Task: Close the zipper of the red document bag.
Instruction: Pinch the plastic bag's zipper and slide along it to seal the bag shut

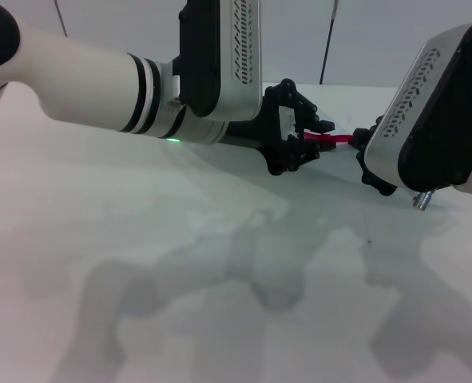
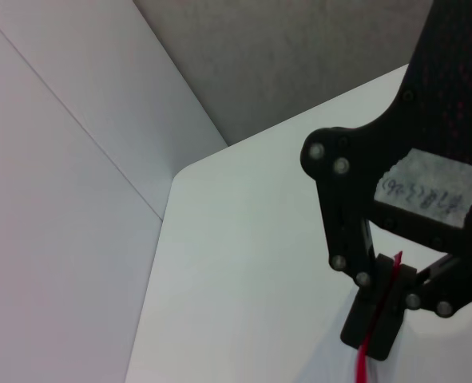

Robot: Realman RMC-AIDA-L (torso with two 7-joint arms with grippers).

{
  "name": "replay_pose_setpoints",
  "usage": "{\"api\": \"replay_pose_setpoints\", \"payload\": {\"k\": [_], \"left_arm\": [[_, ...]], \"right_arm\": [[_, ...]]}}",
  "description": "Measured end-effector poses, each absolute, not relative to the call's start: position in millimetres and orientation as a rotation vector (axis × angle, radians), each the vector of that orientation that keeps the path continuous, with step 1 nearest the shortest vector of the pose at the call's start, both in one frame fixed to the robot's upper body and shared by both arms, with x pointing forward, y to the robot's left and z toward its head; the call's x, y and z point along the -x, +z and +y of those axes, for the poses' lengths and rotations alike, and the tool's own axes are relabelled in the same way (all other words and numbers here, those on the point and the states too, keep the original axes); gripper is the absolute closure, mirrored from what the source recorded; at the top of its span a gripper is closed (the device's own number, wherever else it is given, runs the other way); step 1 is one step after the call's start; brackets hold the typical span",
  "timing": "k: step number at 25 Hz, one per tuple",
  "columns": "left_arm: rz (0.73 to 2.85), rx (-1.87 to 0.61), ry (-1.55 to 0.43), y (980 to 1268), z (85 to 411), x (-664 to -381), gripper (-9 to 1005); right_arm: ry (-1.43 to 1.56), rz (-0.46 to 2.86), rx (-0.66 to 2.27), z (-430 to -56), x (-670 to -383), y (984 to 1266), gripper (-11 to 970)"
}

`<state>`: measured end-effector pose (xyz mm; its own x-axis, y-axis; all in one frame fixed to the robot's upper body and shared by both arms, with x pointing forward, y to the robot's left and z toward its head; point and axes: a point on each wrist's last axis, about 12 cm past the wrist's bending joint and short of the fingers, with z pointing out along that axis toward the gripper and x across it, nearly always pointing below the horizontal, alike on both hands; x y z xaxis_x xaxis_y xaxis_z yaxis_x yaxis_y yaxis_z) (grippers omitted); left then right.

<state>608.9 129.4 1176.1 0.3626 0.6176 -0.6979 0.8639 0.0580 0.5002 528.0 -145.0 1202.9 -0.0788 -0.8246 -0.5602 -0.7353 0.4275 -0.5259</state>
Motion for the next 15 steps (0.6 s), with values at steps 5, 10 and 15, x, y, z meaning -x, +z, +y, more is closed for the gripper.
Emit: {"api": "replay_pose_setpoints", "payload": {"k": [5, 10, 15], "left_arm": [[1.343, -1.647, -0.316, 1176.0, 129.4, -609.0, 801], [1.342, -1.648, -0.316, 1176.0, 128.9, -609.0, 800], [1.354, -1.656, -0.32, 1172.7, 128.1, -610.9, 799]], "right_arm": [[-0.13, 1.823, 1.335, -143.5, -526.1, 1205.2, 937], [-0.13, 1.822, 1.335, -143.3, -525.8, 1205.5, 937], [-0.127, 1.82, 1.341, -142.2, -525.0, 1204.9, 938]]}}
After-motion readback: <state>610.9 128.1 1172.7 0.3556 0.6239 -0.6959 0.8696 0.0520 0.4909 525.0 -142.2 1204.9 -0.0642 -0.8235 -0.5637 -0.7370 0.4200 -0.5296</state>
